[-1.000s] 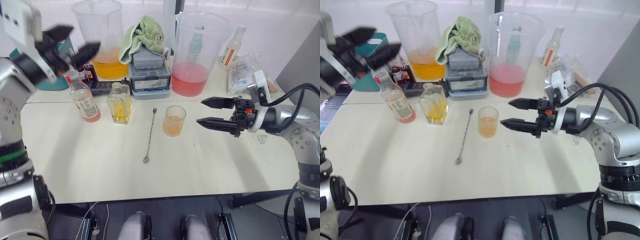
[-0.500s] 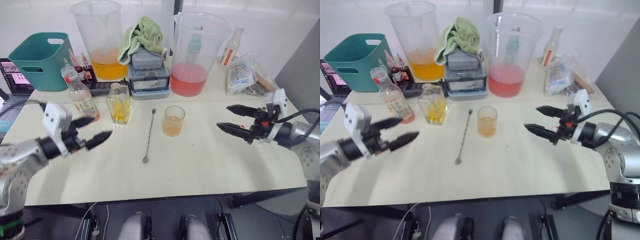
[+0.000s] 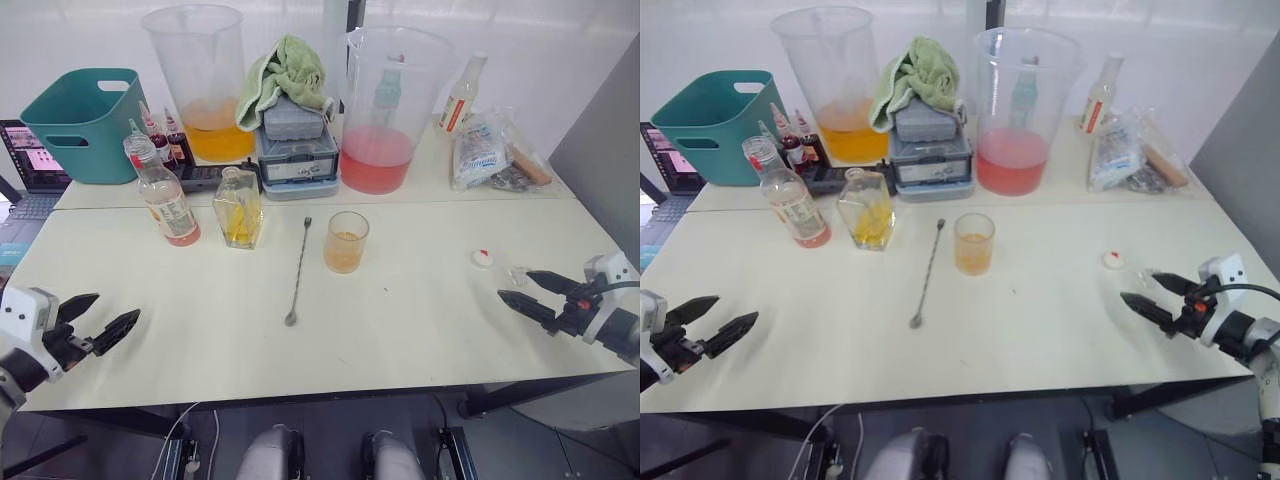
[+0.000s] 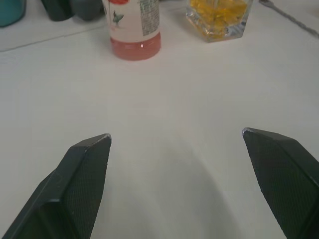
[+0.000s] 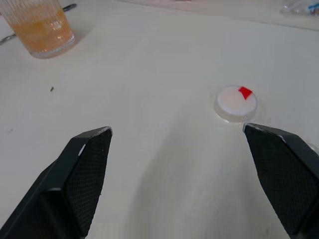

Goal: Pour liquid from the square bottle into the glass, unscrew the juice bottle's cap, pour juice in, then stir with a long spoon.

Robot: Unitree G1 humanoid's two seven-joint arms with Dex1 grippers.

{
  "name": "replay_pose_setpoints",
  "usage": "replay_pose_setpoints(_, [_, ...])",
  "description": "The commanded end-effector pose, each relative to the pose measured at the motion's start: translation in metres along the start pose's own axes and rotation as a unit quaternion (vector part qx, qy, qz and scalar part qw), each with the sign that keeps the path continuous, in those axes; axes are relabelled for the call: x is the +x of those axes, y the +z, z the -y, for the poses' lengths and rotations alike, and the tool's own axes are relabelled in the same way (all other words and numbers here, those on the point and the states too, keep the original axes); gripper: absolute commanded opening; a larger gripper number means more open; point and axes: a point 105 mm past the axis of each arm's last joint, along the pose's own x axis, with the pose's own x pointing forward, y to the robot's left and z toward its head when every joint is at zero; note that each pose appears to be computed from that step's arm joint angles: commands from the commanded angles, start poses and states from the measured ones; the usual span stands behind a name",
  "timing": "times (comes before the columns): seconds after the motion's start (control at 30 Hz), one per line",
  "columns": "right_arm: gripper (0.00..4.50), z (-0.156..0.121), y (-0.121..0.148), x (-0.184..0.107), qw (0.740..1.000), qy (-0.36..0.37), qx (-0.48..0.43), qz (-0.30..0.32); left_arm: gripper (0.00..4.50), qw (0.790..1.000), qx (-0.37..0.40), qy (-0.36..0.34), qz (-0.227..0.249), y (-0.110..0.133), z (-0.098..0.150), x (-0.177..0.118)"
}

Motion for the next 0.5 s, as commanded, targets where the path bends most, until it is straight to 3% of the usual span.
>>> replay_pose_setpoints(0.03, [4.50, 0.008, 0.019, -0.010, 0.999, -0.014, -0.031, 0.020, 4.45, 0.999, 0.020, 0.009, 0.025, 0.012, -0.005, -0.007])
replay_pose_setpoints(0.37, [4.50, -0.010, 0.039, -0.002, 0.998, 0.032, -0.040, 0.038, 4.45, 0.999, 0.018, -0.015, 0.035, 0.017, 0.020, 0.007])
replay_pose_setpoints(0.5, [4.50, -0.039, 0.062, 0.003, 0.991, 0.108, -0.051, 0.051, 4.45, 0.998, 0.025, -0.043, 0.040, 0.025, 0.053, 0.034])
